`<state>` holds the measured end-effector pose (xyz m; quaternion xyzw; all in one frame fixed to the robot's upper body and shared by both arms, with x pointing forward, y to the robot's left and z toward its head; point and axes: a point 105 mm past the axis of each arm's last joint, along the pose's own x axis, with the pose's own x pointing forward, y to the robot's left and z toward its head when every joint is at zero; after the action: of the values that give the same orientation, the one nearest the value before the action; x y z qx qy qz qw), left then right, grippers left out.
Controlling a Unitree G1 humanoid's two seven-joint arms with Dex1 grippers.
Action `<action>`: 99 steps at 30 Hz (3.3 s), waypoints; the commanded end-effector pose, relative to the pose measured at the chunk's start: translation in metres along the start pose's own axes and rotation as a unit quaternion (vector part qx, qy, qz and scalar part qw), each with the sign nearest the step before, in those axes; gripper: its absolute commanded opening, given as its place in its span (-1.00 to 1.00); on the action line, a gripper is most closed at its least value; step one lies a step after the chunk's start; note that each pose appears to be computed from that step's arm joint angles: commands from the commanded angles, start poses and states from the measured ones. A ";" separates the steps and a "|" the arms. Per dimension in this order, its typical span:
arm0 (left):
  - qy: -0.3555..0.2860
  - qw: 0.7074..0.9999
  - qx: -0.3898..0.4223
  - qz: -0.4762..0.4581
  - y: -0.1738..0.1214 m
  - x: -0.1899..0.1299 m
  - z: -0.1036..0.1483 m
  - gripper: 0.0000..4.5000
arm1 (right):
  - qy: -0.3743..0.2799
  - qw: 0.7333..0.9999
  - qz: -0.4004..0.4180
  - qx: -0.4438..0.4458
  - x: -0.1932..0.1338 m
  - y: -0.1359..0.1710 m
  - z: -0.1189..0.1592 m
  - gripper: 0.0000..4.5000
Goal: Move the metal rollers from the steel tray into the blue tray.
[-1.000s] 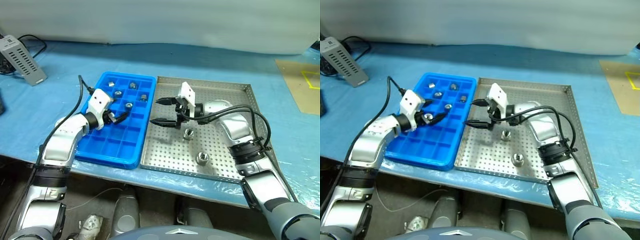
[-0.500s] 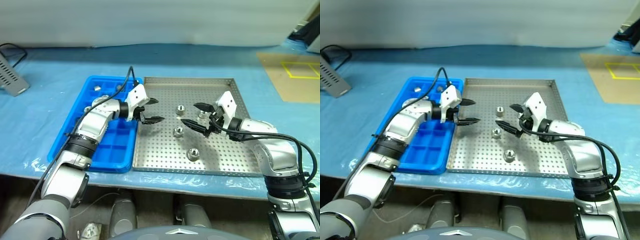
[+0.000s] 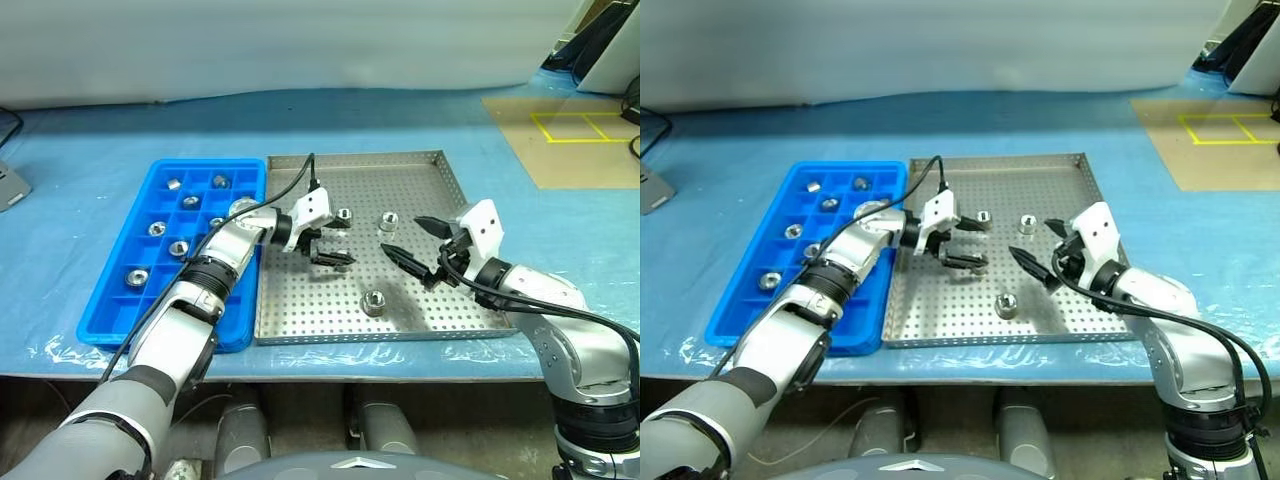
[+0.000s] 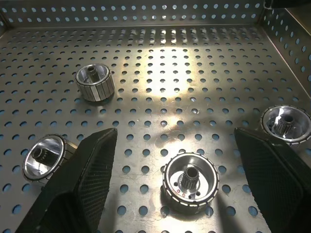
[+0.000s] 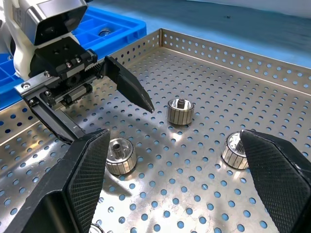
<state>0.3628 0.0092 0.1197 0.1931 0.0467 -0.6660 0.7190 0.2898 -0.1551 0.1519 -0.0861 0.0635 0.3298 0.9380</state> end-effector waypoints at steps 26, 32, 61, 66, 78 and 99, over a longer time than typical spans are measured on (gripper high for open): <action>0.087 0.996 -0.016 -0.006 -0.006 0.018 -0.038 0.36 | -0.004 1.000 -0.015 -0.012 -0.001 -0.003 -0.001 1.00; 0.081 0.997 -0.015 0.003 -0.002 0.015 -0.038 -0.01 | -0.003 1.000 -0.017 -0.013 0.000 -0.003 -0.004 1.00; -0.056 0.950 -0.110 0.287 -0.013 -0.144 0.007 -0.20 | -0.056 0.965 0.247 -0.061 0.086 0.050 0.045 1.00; -0.027 0.922 -0.131 0.363 -0.033 -0.178 -0.009 -0.20 | -0.070 0.944 0.313 -0.073 0.103 0.069 0.058 1.00; 0.003 0.881 -0.178 0.439 -0.071 -0.208 -0.030 -0.20 | -0.074 0.921 0.373 -0.088 0.114 0.086 0.062 1.00; 0.064 0.880 -0.223 0.414 -0.109 -0.219 -0.083 0.26 | -0.075 0.926 0.361 -0.078 0.115 0.088 0.058 1.00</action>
<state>0.2510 0.2397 0.0983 0.0714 0.1419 -0.2622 0.9518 0.3287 -0.0048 0.1660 -0.1000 0.0187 0.6560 0.7479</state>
